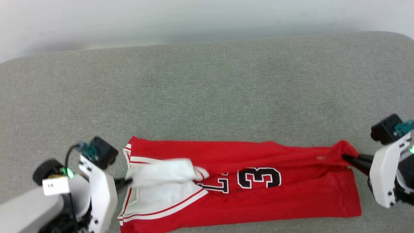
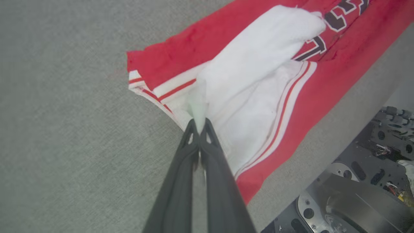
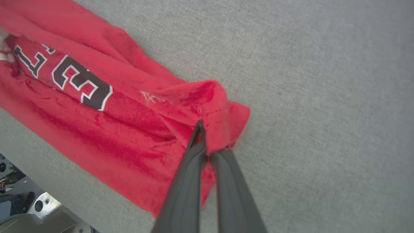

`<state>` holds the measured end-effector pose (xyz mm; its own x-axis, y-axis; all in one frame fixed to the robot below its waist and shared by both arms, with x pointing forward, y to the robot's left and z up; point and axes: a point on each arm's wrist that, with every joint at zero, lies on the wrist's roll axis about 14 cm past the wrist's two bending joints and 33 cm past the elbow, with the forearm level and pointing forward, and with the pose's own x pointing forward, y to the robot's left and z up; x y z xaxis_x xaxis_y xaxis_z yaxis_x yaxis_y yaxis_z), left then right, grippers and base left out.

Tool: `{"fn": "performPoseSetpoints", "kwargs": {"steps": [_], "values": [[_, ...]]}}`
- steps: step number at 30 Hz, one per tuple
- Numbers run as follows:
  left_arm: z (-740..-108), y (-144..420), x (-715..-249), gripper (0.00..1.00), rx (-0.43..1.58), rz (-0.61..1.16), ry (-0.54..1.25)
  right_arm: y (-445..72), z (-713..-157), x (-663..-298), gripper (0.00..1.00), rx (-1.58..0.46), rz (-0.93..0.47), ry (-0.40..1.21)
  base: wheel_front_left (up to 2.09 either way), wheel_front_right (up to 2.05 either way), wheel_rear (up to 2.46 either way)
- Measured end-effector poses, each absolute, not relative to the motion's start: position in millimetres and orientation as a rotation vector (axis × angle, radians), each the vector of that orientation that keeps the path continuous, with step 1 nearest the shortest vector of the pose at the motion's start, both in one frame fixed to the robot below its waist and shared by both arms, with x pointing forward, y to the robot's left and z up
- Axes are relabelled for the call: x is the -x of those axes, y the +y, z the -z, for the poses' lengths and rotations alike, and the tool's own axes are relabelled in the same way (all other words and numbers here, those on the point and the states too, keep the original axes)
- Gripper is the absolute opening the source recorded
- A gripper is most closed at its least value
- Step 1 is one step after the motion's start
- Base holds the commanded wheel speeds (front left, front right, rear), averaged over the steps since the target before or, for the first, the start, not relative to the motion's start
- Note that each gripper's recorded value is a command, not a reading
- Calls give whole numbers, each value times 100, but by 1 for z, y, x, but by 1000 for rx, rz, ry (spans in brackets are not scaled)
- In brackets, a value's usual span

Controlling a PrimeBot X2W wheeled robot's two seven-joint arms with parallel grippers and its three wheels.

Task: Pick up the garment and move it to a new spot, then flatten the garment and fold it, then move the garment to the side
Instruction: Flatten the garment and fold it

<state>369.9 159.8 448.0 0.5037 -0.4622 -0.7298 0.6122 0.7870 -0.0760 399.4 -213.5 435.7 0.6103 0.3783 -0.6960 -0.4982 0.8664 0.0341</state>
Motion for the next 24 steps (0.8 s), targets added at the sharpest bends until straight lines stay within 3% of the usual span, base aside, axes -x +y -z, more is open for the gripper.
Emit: {"fn": "performPoseSetpoints", "kwargs": {"steps": [12,13,14,15,24], "values": [[-385,158,-331,0,-62,617,983,-213,-382,-363,0,77,-476,896,0,0,0],[-386,159,-333,7,-61,612,970,-214,-383,-364,40,73,-472,887,0,0,0],[-388,159,-337,54,-56,601,942,-213,-386,-366,100,72,-473,870,0,0,0],[-393,159,-343,100,-50,588,903,-212,-390,-369,100,71,-472,844,0,0,0],[-456,181,-393,100,-45,397,493,-222,-458,-401,100,58,-437,574,0,0,0]]}}
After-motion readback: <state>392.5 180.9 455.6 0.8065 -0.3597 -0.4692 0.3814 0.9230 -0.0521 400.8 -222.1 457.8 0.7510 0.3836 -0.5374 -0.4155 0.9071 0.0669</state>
